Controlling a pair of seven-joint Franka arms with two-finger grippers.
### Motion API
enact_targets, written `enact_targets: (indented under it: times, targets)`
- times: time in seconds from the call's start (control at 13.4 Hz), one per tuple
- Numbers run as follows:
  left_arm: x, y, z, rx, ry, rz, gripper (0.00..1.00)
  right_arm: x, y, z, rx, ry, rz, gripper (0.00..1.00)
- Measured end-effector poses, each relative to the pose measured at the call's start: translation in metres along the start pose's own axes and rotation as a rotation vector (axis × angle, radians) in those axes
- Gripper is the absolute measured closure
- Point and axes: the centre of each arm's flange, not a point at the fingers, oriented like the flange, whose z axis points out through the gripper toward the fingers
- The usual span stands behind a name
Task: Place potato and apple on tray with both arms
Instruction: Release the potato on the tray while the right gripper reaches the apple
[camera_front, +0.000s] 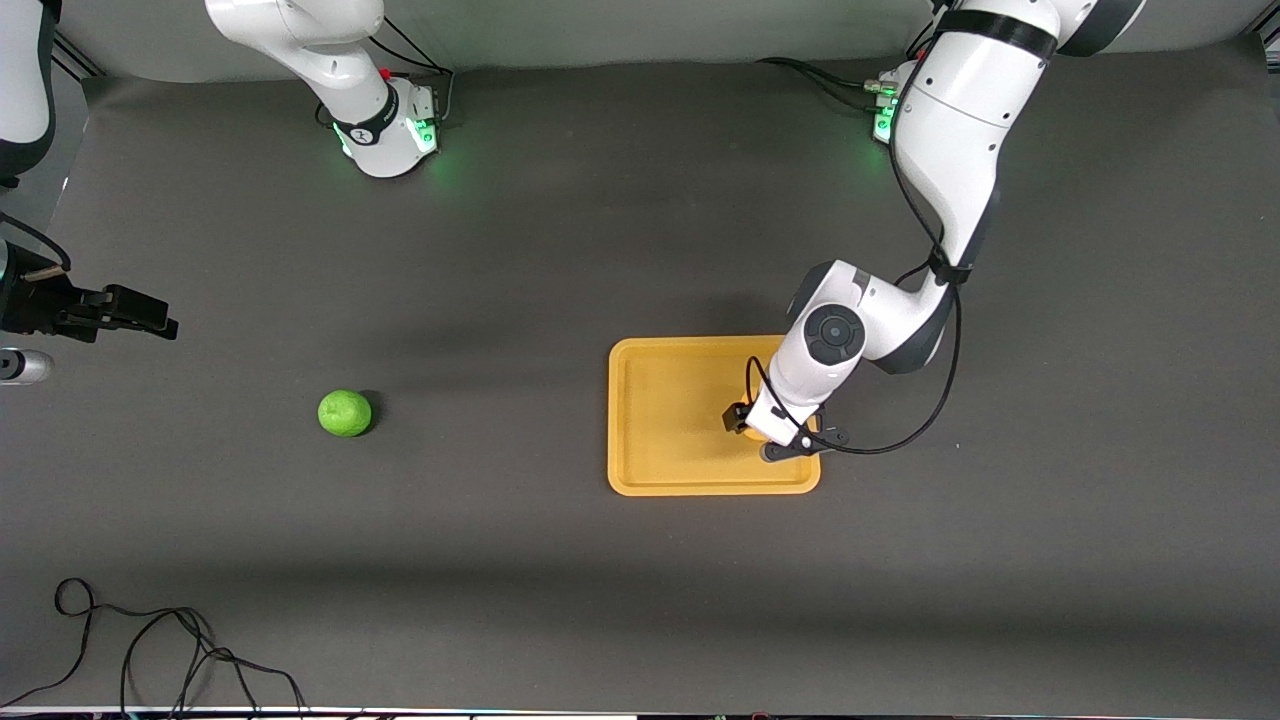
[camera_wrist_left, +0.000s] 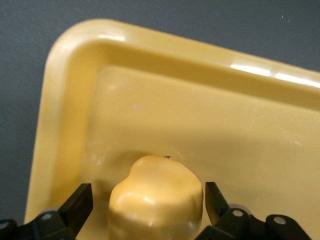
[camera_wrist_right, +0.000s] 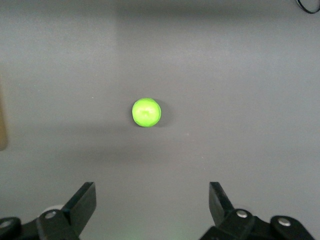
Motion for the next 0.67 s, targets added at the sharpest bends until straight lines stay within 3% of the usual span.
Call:
enact_targets:
  times: [0.15, 0.37, 0.67]
  targets:
    - [0.017, 0.001, -0.042, 0.054, -0.032, -0.001, 0.00, 0.000, 0.000, 0.000, 0.000, -0.001, 0.000, 0.00]
    - [0.043, -0.015, -0.161, 0.129, -0.097, 0.051, 0.00, 0.000, 0.000, 0.001, 0.000, -0.001, 0.000, 0.00]
    - [0.081, -0.103, -0.290, 0.145, -0.151, 0.188, 0.00, 0.000, 0.000, 0.002, 0.000, -0.002, 0.000, 0.00]
